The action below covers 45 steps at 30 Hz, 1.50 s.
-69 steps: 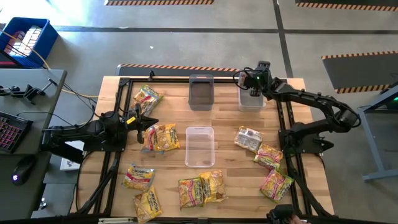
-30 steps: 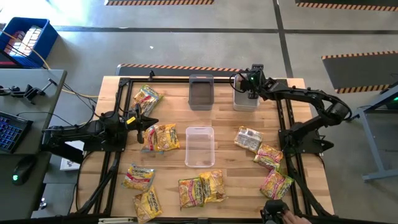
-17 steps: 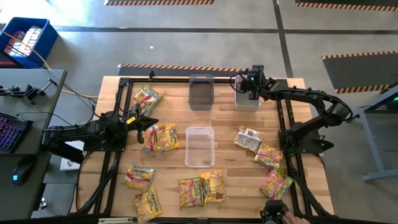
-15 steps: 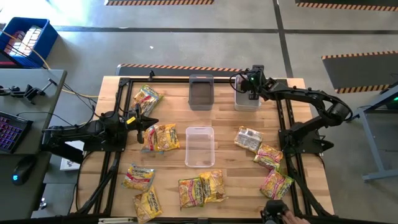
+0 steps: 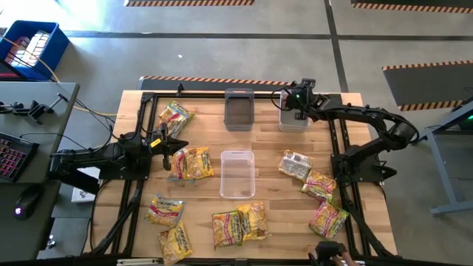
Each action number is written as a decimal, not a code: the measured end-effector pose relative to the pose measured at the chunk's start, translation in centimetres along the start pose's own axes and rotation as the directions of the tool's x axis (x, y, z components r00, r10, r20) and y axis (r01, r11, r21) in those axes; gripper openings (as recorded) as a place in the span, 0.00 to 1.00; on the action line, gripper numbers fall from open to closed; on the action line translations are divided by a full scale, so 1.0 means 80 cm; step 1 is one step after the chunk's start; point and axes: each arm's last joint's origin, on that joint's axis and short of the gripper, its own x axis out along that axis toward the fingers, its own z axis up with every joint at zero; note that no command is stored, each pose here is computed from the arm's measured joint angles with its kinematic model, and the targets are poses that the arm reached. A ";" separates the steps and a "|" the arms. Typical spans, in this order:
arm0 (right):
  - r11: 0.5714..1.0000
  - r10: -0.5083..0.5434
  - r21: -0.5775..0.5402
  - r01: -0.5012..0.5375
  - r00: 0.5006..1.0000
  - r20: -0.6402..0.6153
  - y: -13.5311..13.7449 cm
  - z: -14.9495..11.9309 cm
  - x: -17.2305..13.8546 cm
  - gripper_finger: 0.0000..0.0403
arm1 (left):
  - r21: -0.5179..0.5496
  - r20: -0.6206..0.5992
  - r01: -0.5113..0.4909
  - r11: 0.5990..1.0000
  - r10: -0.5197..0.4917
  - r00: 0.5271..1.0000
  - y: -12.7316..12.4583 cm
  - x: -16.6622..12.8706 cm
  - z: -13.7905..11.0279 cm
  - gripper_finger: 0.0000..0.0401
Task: Sort Maruchan noodles
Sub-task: Put the yellow noodle pack into the black bin
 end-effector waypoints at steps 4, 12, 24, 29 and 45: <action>0.998 -0.056 -0.032 0.056 0.998 -0.003 -0.003 0.005 -0.015 0.48 | 0.000 0.000 0.000 1.000 0.000 1.000 0.000 0.000 0.000 0.00; 0.985 -0.165 0.059 0.163 0.986 0.028 -0.015 0.005 -0.073 0.38 | 0.000 0.001 0.000 1.000 0.000 1.000 0.000 0.000 0.000 0.00; 0.830 0.156 0.420 -0.367 0.875 0.458 0.007 -0.019 -0.134 0.04 | 0.000 0.000 0.000 1.000 0.000 1.000 0.000 0.000 0.000 0.00; 0.772 0.096 0.405 -0.490 0.720 0.687 0.055 -0.015 -0.118 0.01 | 0.000 0.000 0.000 1.000 0.000 1.000 0.000 0.000 0.000 0.00; 0.638 -0.062 0.156 -0.754 0.152 0.987 0.096 -0.014 -0.162 0.00 | -0.004 0.009 0.000 1.000 0.000 1.000 0.000 0.000 0.001 0.00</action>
